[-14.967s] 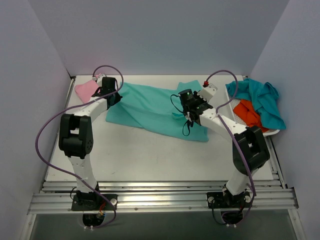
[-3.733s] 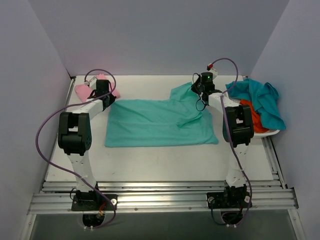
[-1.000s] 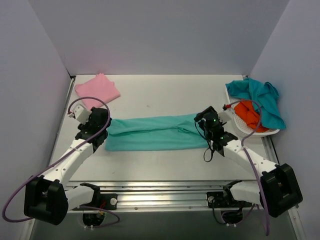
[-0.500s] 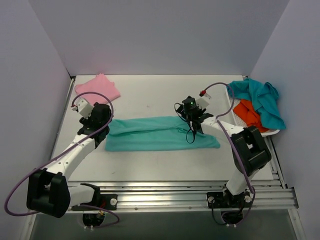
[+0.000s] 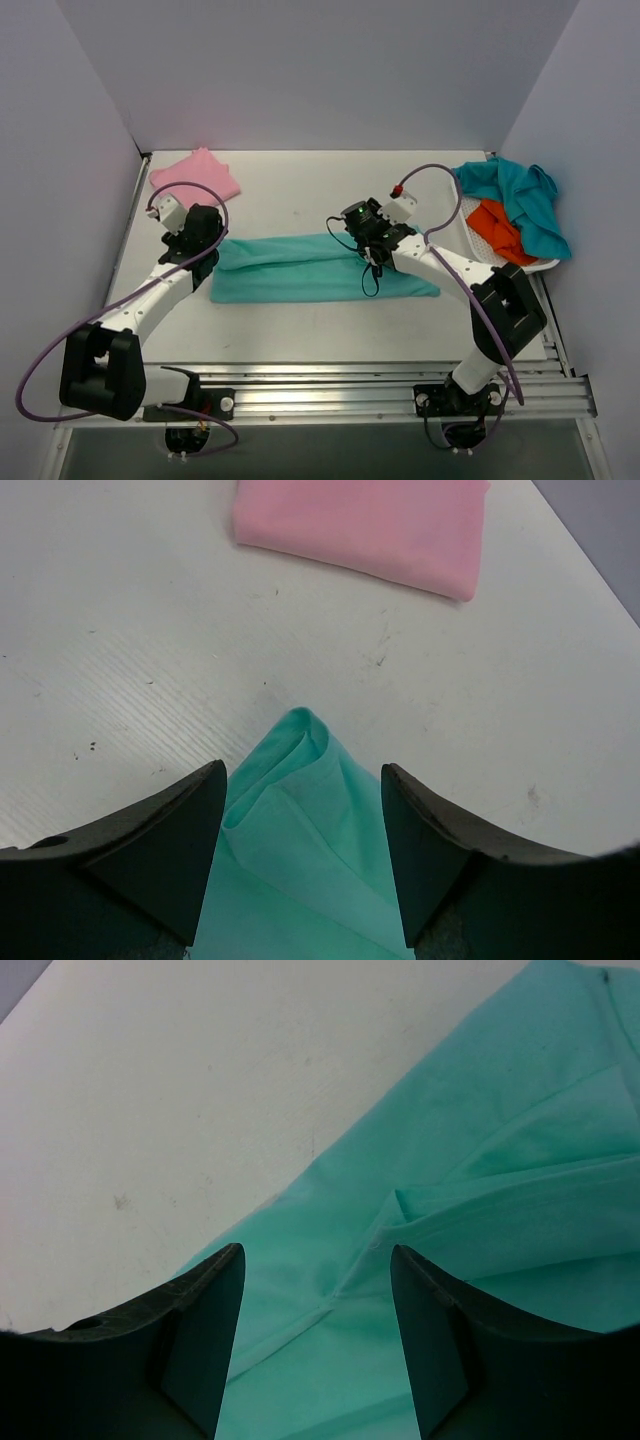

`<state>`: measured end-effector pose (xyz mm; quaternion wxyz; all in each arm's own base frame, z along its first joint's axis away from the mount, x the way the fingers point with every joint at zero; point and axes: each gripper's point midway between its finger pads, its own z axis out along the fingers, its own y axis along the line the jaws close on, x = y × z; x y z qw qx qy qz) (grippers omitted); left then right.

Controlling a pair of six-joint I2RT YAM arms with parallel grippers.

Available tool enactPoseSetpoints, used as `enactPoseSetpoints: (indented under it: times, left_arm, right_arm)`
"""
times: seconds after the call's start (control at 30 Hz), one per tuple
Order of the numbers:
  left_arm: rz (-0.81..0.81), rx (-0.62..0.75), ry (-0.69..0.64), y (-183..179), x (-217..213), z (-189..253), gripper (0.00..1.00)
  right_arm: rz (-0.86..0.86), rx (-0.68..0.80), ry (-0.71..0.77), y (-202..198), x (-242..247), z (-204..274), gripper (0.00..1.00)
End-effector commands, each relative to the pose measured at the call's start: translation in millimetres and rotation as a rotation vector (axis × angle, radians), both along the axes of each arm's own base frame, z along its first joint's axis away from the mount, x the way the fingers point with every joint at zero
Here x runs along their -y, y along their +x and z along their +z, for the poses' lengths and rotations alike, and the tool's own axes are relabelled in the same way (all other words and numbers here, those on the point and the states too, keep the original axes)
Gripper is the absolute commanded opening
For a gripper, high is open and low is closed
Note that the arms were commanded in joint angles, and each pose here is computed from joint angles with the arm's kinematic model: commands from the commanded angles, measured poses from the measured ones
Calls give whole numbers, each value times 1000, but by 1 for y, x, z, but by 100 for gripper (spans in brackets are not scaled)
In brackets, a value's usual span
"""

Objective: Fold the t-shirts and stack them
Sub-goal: Fold the other side of the tshirt into a rectangle

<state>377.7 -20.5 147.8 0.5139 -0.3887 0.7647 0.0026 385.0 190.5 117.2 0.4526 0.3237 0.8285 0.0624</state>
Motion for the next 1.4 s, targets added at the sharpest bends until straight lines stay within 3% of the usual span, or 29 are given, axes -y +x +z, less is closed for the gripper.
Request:
enactPoseSetpoints:
  times: [0.0,0.27,0.83,1.37]
  left_arm:
    - [-20,74,-23,15,4,20,72]
    - [-27,76,-23,15,3,18,72]
    - [-40,53,-23,22,6,4,71]
    - [-40,41,-14,23,4,-1,71]
  right_arm:
    - [-111,48,-66,-9,29,22,56]
    - [-112,23,-73,-4,32,17,56]
    - [-66,-74,-68,-10,20,-40,56]
    - [-77,-92,-82,-4,29,-52,53]
